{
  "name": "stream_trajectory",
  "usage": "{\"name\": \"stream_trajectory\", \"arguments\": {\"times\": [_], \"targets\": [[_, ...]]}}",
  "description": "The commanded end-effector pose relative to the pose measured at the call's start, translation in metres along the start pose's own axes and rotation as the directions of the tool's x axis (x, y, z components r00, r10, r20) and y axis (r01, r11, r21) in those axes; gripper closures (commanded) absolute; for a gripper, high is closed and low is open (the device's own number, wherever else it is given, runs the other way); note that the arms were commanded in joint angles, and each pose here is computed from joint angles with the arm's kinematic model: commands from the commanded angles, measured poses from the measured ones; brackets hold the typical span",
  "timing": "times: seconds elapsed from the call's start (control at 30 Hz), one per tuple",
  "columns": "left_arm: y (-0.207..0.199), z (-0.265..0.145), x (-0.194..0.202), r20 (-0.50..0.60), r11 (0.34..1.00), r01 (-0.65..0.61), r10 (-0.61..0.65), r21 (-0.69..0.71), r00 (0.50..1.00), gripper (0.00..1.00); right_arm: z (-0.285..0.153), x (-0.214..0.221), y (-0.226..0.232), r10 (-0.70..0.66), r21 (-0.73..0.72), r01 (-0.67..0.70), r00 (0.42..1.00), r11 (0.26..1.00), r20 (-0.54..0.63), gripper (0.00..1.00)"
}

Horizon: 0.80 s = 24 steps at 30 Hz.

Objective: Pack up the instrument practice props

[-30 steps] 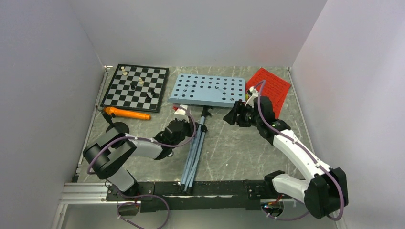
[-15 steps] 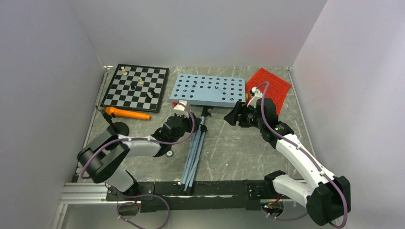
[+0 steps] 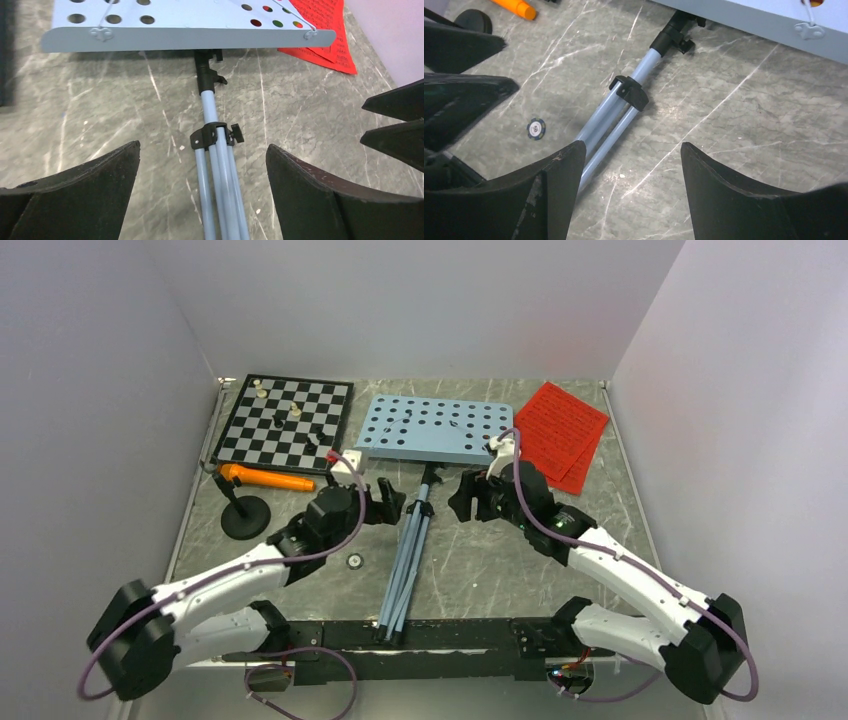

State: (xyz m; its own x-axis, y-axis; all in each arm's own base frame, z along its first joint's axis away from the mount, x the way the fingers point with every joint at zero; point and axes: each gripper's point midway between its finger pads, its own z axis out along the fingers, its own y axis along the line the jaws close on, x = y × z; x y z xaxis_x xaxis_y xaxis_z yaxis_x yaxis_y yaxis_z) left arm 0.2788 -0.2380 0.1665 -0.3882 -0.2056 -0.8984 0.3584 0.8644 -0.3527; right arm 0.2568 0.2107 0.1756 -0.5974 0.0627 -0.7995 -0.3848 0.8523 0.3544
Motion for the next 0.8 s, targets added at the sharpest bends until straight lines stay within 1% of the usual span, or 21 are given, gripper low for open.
{"name": "stream_trajectory", "arguments": {"times": [0.0, 0.03, 0.13, 0.2, 0.33, 0.37, 0.43, 0.47, 0.6, 0.7, 0.77], "targets": [[0.018, -0.033, -0.011, -0.031, 0.996, 0.003, -0.006, -0.091, 1.000, 0.01, -0.017, -0.048, -0.012, -0.050, 0.151, 0.016, 0.974, 0.988, 0.220, 0.25], [0.022, -0.039, -0.011, -0.040, 0.993, 0.009, -0.014, -0.117, 0.999, 0.01, -0.019, -0.051, -0.012, -0.046, 0.145, 0.010, 0.968, 0.989, 0.246, 0.24], [0.038, -0.055, -0.019, 0.003, 0.980, 0.064, -0.065, -0.191, 0.998, 0.01, -0.028, -0.058, -0.009, -0.054, 0.122, 0.017, 0.951, 0.992, 0.303, 0.21], [0.043, -0.062, -0.024, 0.020, 0.972, 0.092, -0.090, -0.219, 0.996, 0.01, -0.032, -0.062, -0.014, -0.051, 0.147, 0.003, 0.945, 0.989, 0.324, 0.18], [0.048, -0.071, -0.033, 0.041, 0.955, 0.135, -0.129, -0.264, 0.991, 0.01, -0.034, -0.062, -0.025, -0.032, 0.201, -0.038, 0.942, 0.979, 0.334, 0.16], [0.048, -0.072, -0.036, 0.045, 0.953, 0.141, -0.133, -0.270, 0.990, 0.01, -0.034, -0.061, -0.027, -0.031, 0.204, -0.041, 0.942, 0.978, 0.335, 0.13], [0.049, -0.072, -0.039, 0.056, 0.950, 0.145, -0.134, -0.278, 0.989, 0.01, -0.032, -0.059, -0.026, -0.017, 0.192, -0.053, 0.939, 0.980, 0.344, 0.02], [0.050, -0.072, -0.039, 0.062, 0.948, 0.146, -0.134, -0.283, 0.989, 0.01, -0.032, -0.057, -0.027, -0.005, 0.189, -0.064, 0.938, 0.980, 0.347, 0.01], [0.056, -0.072, -0.042, 0.077, 0.931, 0.167, -0.150, -0.324, 0.986, 0.01, -0.036, -0.063, -0.029, 0.031, 0.188, -0.112, 0.921, 0.976, 0.388, 0.00], [0.062, -0.075, -0.040, 0.063, 0.900, 0.196, -0.187, -0.389, 0.980, 0.01, -0.041, -0.071, -0.030, 0.033, 0.192, -0.125, 0.906, 0.973, 0.422, 0.00], [0.061, -0.077, -0.046, 0.045, 0.893, 0.178, -0.175, -0.413, 0.984, 0.01, -0.043, -0.075, -0.030, 0.032, 0.193, -0.129, 0.898, 0.973, 0.439, 0.00]]}}
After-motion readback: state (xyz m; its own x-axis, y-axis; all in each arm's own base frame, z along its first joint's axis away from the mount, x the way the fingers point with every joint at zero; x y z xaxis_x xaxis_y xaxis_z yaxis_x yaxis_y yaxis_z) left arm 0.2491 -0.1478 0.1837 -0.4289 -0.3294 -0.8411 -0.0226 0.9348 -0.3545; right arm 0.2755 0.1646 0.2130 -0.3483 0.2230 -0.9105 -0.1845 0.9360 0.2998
